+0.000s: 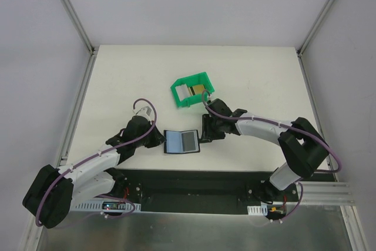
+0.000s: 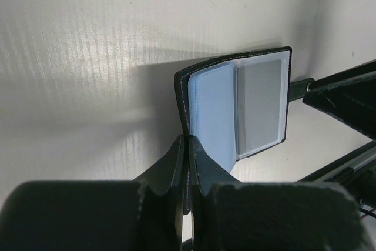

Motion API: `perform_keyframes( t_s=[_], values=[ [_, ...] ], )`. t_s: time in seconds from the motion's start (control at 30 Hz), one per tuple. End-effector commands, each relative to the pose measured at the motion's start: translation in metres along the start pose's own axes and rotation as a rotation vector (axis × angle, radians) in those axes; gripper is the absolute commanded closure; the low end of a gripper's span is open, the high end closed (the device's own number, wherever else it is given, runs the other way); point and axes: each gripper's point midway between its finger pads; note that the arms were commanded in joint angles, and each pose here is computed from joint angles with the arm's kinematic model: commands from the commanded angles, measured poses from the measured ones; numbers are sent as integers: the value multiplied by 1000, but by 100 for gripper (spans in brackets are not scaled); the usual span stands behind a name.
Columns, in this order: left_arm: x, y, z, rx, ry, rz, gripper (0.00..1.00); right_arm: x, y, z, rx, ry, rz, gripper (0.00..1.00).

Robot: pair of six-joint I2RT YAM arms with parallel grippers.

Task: Put the credit cards into the card holder
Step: Move the storage box to the center of the board.

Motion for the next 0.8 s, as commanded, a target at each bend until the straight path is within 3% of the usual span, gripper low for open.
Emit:
perform_keyframes(
  t_s=[0.0,0.2,0.3,0.43,0.6,0.77],
  values=[
    [-3,0,10,17,-30,7,100,-9,-11,11,-12,-39,-45,53],
    [-4,-3,14,20,-39,-2,100,-30,18,35,-54,-96,31,51],
    [-5,-4,16,21,-47,-4,100,-48,25,62,-36,-187,7,41],
    [-5,-5,16,21,-44,-8,100,-62,25,100,96,-298,-2,27],
    [-5,-6,15,20,-36,-11,100,-68,27,143,258,-419,-23,18],
    [-5,-7,16,19,-35,-14,100,-56,26,183,437,-474,-43,16]
  ],
)
Point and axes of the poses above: each gripper's point midway between its finger pads, its own x axis out along the fingers, its own y axis along the line the jaws close on, z = x × y, and after that the axes turned 10 degrees about x, right-handed
